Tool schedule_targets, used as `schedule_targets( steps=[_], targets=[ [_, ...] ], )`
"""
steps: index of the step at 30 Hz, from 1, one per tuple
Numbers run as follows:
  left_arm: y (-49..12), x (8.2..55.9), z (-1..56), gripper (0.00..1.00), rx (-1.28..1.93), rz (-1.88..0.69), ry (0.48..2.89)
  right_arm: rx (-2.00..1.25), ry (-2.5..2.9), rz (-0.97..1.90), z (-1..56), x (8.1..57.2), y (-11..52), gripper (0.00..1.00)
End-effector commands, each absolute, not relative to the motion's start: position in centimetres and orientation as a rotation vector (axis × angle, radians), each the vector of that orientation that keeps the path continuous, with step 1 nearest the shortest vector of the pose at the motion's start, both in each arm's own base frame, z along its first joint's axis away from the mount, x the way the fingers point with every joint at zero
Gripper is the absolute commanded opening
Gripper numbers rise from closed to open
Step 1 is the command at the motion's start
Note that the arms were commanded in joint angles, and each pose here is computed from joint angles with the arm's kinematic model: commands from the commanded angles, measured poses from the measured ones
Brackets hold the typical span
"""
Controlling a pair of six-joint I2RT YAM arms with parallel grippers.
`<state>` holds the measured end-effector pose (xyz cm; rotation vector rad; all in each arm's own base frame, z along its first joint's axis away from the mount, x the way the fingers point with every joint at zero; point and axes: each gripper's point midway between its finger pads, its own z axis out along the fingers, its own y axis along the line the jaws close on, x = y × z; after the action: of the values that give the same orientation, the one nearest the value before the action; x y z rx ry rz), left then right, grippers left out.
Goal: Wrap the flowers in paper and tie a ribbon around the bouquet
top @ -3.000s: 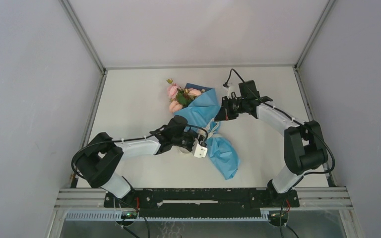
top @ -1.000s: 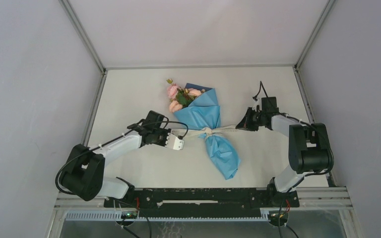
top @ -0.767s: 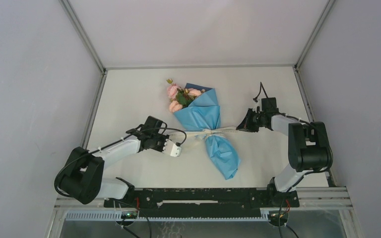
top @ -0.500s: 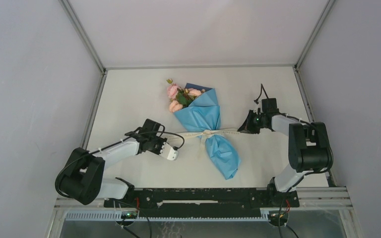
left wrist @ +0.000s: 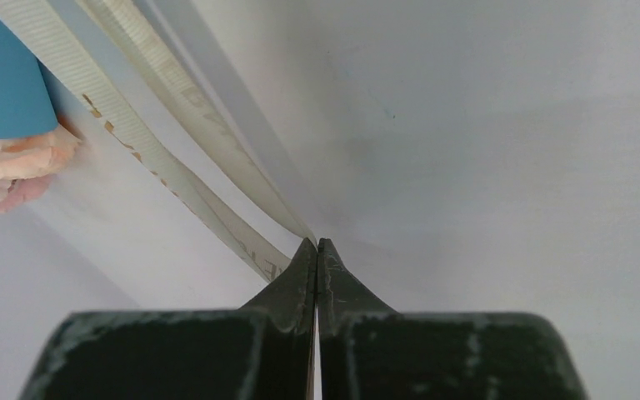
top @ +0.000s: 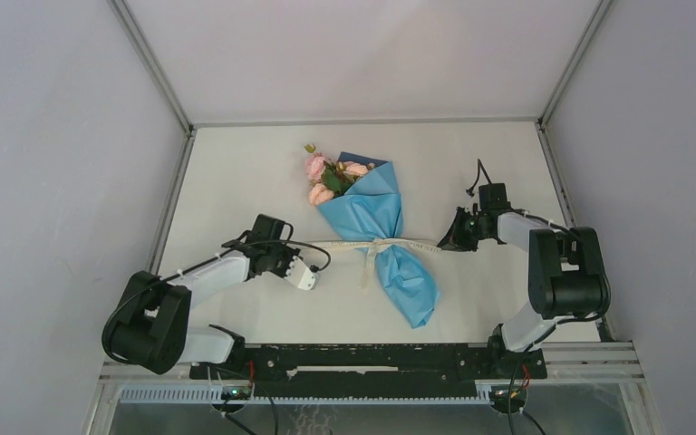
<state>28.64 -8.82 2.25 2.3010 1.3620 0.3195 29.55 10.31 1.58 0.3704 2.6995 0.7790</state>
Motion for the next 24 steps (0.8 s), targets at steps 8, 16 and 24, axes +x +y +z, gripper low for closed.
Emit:
schedule_targets(
  steps=[8, 16, 24],
  targets=[
    [-6.5, 28.0, 1.6, 0.00, 2.328, 0.375, 1.379, 0.428, 2.678, 0.676, 2.3, 29.6, 7.9, 0.00],
    [-6.1, 28.0, 1.5, 0.00, 2.319, 0.376, 1.385, 0.450, 2.700, 0.754, 1.9, 28.4, 8.9, 0.00],
    [-4.8, 29.3, 2.7, 0.00, 2.286, 0.424, 1.406, 0.390, 2.758, 0.790, 1.5, 25.7, 11.3, 0.00]
  ],
)
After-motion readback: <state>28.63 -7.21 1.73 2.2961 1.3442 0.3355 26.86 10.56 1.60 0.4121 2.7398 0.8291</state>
